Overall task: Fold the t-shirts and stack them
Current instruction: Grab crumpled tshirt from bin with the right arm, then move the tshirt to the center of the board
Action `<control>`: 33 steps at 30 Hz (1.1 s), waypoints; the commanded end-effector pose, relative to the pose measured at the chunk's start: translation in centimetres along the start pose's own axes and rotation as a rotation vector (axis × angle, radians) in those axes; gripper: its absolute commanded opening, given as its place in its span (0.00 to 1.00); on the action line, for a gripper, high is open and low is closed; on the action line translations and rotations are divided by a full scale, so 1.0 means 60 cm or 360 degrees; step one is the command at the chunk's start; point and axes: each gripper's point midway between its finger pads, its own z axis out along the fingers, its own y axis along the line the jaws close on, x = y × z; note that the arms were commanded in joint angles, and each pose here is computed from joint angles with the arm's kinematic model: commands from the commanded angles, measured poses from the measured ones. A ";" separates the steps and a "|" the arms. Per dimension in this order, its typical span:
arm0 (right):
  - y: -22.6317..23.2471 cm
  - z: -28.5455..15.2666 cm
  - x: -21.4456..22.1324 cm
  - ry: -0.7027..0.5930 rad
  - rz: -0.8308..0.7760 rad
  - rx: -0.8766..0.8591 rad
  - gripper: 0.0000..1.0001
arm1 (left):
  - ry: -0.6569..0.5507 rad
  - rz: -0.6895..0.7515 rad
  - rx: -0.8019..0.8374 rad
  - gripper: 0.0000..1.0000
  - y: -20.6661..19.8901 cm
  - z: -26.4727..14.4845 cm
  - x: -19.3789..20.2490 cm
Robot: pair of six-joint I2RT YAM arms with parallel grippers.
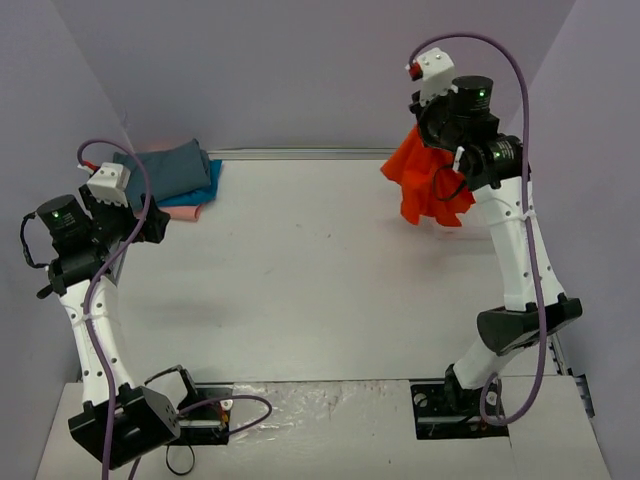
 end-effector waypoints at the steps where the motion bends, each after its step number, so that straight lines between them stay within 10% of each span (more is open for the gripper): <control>1: 0.098 -0.062 -0.058 -0.0103 -0.0048 -0.0251 0.00 | -0.0030 0.0034 0.0010 0.94 -0.005 -0.005 -0.019; 4: 0.207 -0.101 -0.041 -0.0099 -0.0135 -0.0716 0.04 | -0.0031 0.0035 0.0022 0.94 -0.009 -0.006 -0.019; 5: 0.232 -0.105 -0.005 -0.0028 -0.0221 -0.0830 0.25 | -0.0019 0.0029 0.0030 0.94 -0.010 -0.006 -0.015; 7: 0.243 -0.112 0.029 0.0039 -0.0271 -0.0858 1.00 | -0.0014 0.0031 0.0024 0.94 -0.009 -0.007 -0.014; 23: 0.299 -0.113 0.348 0.0720 -0.0352 -0.1115 0.98 | 0.0145 0.0027 0.0368 0.93 -0.076 0.029 0.024; 33: 0.271 0.043 0.469 0.1009 -0.0180 -0.0916 0.88 | 0.0303 0.0158 0.0426 0.91 -0.112 0.071 0.062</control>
